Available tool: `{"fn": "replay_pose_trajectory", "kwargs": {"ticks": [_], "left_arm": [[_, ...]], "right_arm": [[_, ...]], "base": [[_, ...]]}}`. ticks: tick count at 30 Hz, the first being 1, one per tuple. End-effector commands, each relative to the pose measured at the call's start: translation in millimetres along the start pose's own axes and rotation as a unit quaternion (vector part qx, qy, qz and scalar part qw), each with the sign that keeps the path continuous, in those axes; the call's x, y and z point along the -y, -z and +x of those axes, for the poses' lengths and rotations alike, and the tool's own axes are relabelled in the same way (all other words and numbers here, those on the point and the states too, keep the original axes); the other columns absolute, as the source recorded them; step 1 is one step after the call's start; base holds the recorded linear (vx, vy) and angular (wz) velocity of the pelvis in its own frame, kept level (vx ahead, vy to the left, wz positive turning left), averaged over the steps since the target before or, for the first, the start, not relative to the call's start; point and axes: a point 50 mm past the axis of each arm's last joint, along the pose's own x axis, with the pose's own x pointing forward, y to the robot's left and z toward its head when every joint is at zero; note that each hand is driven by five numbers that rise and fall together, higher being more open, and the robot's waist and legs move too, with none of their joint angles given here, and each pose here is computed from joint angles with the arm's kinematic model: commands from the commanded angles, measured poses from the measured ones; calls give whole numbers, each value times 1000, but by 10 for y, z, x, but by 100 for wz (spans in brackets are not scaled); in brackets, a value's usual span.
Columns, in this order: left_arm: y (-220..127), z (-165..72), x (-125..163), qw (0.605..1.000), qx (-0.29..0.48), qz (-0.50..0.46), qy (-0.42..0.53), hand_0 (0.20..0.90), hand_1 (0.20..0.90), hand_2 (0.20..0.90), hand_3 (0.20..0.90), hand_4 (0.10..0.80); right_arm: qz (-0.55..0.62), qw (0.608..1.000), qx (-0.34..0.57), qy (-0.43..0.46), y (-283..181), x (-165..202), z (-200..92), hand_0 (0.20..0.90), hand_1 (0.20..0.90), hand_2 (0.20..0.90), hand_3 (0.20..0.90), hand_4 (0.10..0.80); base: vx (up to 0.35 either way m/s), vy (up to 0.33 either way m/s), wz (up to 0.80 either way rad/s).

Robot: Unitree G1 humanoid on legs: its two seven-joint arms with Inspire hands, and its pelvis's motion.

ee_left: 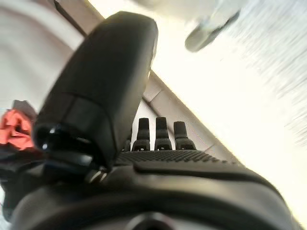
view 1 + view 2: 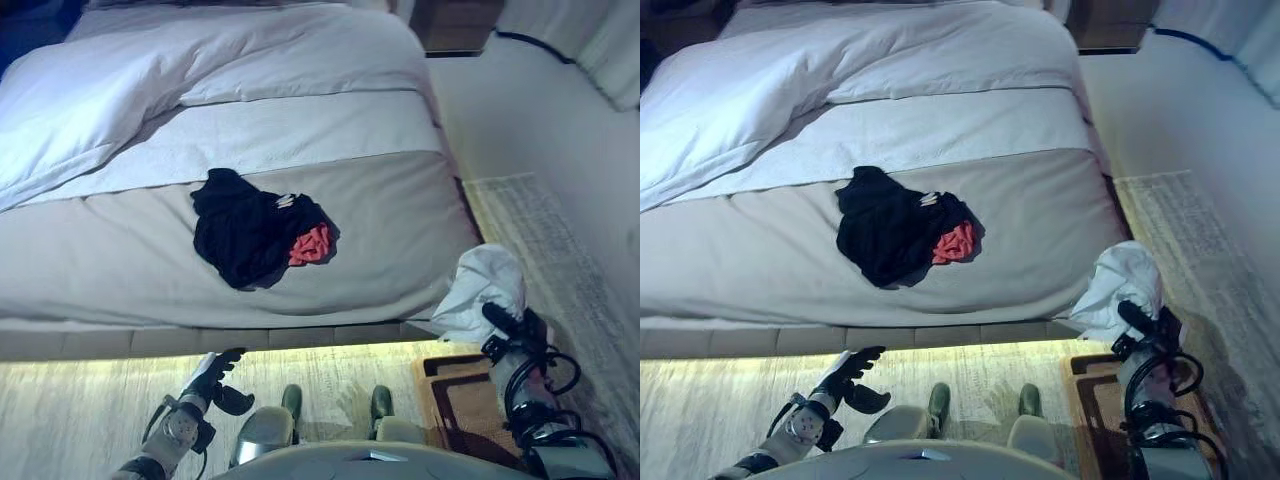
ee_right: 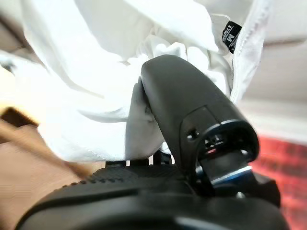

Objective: Pick up the clothes from the bed and place them into the basket

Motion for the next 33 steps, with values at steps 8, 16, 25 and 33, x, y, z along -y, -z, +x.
{"fn": "replay_pose_trajectory", "kwargs": {"ticks": [8, 16, 25, 33], "left_arm": [[8, 44, -36, 997, -25, -65, -35, 900, 900, 900, 900, 800], [4, 12, 157, 999, -10, -49, -6, 900, 900, 900, 900, 800], [133, -61, 176, 999, -21, -38, -5, 900, 900, 900, 900, 800], [259, -138, 158, 999, -33, -37, -8, 900, 900, 900, 900, 800]], "right_arm": [[4, 999, -8, 48, 46, 154, 42, 300, 300, 300, 200, 100], [12, 994, -65, 87, 296, 386, -5, 300, 300, 300, 200, 100], [31, 992, -63, 106, 259, 475, 13, 300, 300, 300, 200, 100], [50, 990, -22, 128, -51, 597, 124, 300, 300, 300, 200, 100]], "base": [[-113, -81, -104], [-26, -92, -13], [-10, -45, -2], [-1, -4, 6]]}}
